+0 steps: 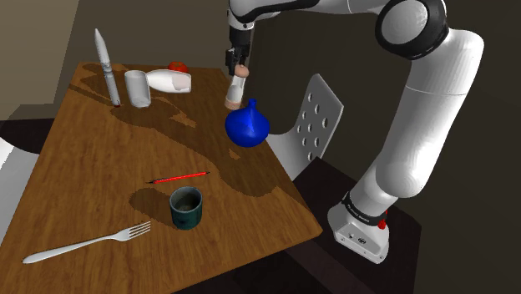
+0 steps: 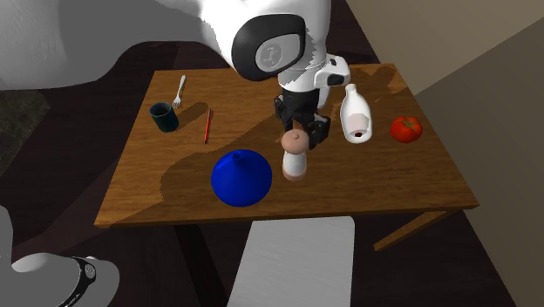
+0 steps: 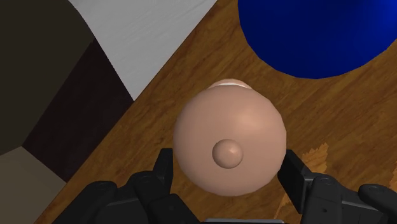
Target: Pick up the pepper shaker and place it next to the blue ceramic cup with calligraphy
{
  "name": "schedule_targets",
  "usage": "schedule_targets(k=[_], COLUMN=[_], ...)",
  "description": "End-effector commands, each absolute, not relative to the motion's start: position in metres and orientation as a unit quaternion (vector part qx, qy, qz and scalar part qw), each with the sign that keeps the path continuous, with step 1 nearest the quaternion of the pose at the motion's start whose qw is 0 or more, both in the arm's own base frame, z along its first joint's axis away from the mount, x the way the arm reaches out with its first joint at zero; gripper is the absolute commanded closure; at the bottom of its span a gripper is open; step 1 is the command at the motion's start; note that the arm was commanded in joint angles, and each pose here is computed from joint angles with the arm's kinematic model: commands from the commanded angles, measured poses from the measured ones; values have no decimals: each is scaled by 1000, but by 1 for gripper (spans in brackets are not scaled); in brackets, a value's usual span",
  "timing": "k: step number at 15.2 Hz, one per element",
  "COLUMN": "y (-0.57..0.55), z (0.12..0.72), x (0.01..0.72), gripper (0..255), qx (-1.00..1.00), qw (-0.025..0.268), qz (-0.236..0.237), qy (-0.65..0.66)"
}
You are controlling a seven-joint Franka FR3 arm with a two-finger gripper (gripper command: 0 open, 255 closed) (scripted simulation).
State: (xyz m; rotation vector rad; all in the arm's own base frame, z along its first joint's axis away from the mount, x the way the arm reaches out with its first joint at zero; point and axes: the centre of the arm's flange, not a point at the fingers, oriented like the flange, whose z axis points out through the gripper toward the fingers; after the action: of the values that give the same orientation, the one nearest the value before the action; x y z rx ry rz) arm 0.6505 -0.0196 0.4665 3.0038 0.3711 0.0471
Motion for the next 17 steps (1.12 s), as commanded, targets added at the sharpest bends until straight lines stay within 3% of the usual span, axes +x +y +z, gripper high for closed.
schedule_targets(k=[1,17], y=[-19,-19], z=[478,562], x=[651,651], gripper=[255,255], qx=[991,991], qw=[57,57], qz=[15,15], qy=[122,122])
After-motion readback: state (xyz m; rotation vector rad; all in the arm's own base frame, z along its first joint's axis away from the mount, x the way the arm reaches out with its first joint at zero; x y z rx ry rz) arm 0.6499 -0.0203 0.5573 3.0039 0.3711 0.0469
